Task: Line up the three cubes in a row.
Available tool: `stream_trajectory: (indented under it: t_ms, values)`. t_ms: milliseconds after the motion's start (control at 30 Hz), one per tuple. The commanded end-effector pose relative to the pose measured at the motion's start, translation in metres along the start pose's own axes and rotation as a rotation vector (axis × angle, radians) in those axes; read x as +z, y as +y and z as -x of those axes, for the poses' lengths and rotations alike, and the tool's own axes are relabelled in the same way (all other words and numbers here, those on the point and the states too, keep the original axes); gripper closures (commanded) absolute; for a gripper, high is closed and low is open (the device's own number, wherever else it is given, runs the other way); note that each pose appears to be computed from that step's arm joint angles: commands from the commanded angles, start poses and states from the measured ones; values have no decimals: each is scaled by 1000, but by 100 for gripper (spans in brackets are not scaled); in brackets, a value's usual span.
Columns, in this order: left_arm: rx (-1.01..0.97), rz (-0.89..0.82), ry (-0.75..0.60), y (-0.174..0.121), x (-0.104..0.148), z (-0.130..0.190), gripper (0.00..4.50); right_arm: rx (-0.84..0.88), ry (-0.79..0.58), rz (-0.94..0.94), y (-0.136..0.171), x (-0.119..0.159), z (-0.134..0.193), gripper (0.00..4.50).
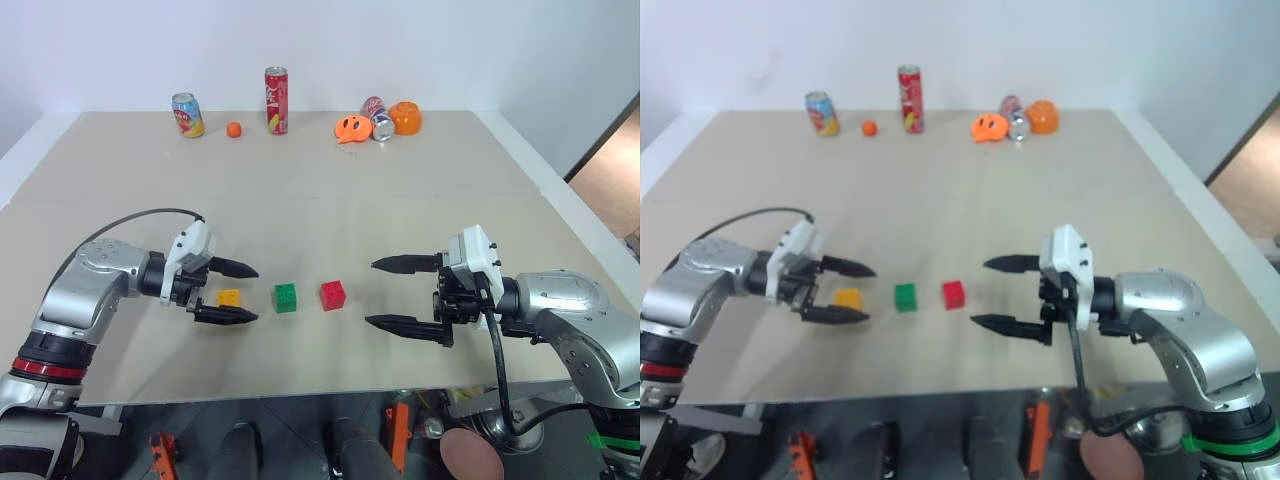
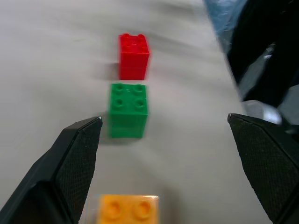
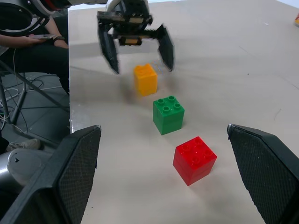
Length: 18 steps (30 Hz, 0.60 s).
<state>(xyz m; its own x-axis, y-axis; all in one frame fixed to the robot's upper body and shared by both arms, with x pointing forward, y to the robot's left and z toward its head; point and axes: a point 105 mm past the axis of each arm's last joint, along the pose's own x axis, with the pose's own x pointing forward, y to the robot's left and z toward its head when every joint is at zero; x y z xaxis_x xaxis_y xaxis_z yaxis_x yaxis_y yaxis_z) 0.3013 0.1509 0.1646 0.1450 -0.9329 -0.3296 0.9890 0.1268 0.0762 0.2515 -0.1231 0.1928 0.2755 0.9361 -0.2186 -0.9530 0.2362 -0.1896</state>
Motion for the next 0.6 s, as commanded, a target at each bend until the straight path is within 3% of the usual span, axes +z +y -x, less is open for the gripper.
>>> stream_trajectory:
  t_ms: [33, 133, 233, 367, 600]
  values:
    - [147, -110, -141, 22, 45, 15, 5, 11, -13, 40, 0, 8, -1, 0]
    - [281, -84, -317, 38, 72, 30, 5, -16, -17, 39, -5, 7, -1, 0]
    - [485, 28, -369, 57, 68, 46, 5, -101, -26, 29, -16, 5, 3, 0]
    - [683, 209, -327, 53, 33, 60, 5, -283, -28, -16, -37, -9, 20, 0]
    - [748, 410, -304, 22, -17, 67, 5, -628, -93, -134, -68, -34, 35, 0]
